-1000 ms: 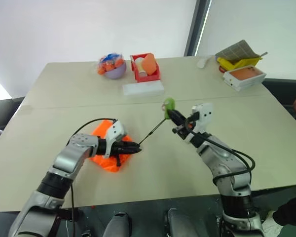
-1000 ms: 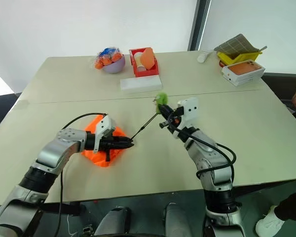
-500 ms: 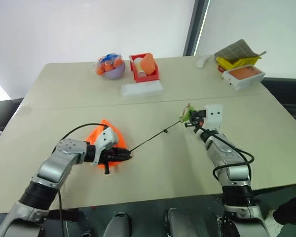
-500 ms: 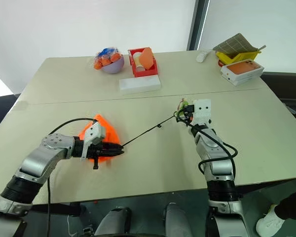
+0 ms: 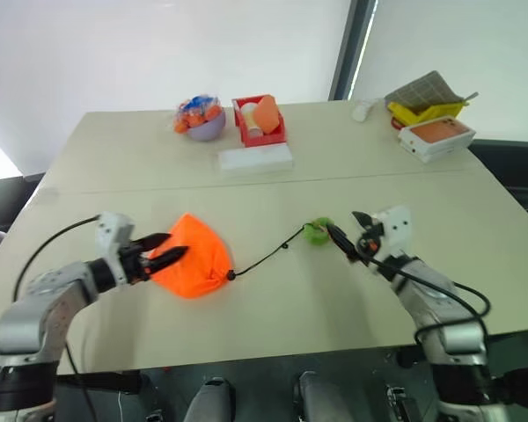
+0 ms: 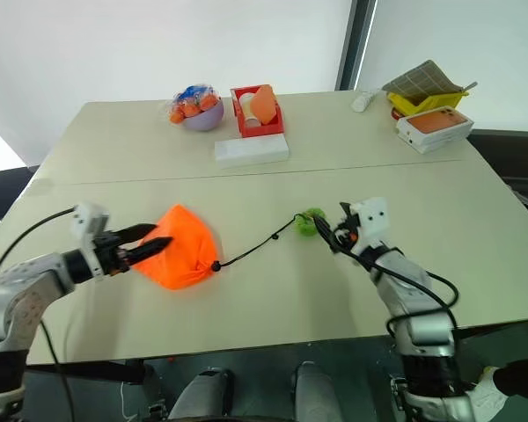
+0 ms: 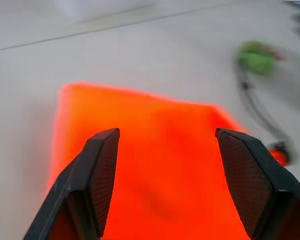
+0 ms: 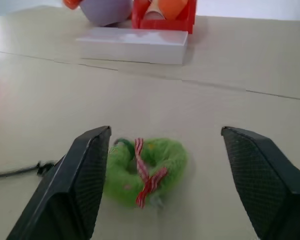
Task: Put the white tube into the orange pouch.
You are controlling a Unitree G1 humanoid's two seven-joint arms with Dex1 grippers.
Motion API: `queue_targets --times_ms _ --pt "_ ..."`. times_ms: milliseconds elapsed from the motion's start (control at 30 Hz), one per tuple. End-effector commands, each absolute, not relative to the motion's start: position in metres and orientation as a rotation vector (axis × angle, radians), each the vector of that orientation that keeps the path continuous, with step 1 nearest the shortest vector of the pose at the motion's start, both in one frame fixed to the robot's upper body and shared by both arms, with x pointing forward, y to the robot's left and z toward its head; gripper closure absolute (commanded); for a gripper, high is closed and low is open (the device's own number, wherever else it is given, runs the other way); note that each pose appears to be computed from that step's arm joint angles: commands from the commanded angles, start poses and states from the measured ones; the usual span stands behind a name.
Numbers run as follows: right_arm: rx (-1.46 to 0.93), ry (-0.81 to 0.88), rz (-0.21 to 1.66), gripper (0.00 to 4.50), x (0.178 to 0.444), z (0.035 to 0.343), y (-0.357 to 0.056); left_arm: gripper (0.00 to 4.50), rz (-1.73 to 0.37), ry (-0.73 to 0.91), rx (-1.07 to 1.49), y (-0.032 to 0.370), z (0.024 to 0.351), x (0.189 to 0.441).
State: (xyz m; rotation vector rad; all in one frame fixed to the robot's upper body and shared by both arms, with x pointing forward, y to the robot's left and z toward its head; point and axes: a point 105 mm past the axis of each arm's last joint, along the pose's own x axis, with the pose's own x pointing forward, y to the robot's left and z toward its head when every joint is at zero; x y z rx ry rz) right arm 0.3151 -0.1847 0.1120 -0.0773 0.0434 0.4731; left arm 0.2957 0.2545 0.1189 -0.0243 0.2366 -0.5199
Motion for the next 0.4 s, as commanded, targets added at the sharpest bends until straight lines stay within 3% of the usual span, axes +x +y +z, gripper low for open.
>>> queue_targets --times_ms 33,200,400 --pt "-0.086 0.006 0.546 0.87 0.301 0.119 -0.195 1.25 -0.369 0.17 0.036 0.285 0.125 0.292" --pt "-0.072 0.054 0.584 0.87 0.294 0.109 -0.206 1.25 -0.32 0.222 0.092 0.295 0.1 0.273" --pt "-0.071 0.053 0.606 0.87 0.295 0.109 -0.203 1.25 -0.318 0.227 0.09 0.294 0.093 0.265"
